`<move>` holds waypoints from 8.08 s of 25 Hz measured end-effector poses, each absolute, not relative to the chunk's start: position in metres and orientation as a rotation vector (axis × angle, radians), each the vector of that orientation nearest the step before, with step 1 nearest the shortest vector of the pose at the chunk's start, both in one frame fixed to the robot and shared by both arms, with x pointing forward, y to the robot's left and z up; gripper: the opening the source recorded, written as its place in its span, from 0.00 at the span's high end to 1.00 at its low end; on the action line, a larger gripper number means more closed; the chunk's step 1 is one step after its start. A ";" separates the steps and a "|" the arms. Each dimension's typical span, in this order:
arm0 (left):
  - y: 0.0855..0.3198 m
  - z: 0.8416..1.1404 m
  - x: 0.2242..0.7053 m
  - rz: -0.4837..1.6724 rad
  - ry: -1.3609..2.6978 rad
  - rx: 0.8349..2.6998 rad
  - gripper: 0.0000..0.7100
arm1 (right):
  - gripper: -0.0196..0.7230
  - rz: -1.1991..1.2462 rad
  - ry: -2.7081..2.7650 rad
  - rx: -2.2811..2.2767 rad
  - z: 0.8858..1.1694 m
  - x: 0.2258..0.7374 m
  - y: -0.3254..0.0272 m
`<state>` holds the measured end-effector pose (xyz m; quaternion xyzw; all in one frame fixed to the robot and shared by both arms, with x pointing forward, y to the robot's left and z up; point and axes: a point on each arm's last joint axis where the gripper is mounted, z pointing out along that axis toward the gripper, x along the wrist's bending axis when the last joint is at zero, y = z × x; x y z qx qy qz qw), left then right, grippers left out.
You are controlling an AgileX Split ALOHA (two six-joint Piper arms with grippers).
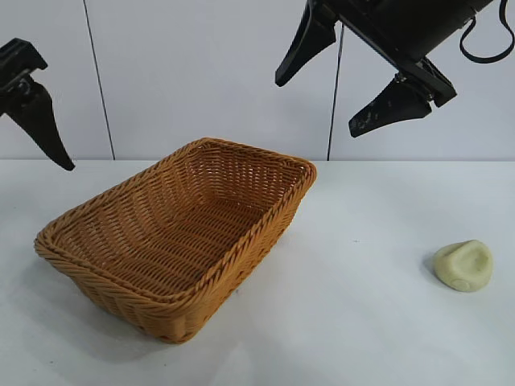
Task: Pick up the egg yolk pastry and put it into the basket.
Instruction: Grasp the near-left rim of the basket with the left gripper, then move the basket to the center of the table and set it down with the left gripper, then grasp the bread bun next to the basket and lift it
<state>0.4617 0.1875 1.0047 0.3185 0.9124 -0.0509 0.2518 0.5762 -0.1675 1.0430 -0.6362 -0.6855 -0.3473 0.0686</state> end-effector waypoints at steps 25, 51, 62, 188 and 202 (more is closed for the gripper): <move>0.165 0.896 0.510 -0.122 2.644 0.840 0.19 | 0.04 -1.050 -2.060 -1.918 1.043 0.576 -0.167; 0.170 0.960 0.594 -0.237 2.166 1.723 0.88 | 0.04 -1.052 -2.060 -1.918 1.043 0.577 -0.167; 0.157 0.924 0.628 -0.315 2.059 1.970 0.88 | 0.04 -1.051 -2.060 -1.918 1.043 0.576 -0.167; 0.302 1.052 0.232 0.885 1.538 1.539 0.02 | 0.04 -0.459 -2.206 -2.348 1.046 0.584 -0.252; 0.302 1.052 0.232 0.885 1.538 1.539 0.02 | 0.04 -0.085 -2.084 -2.325 0.956 0.611 -0.274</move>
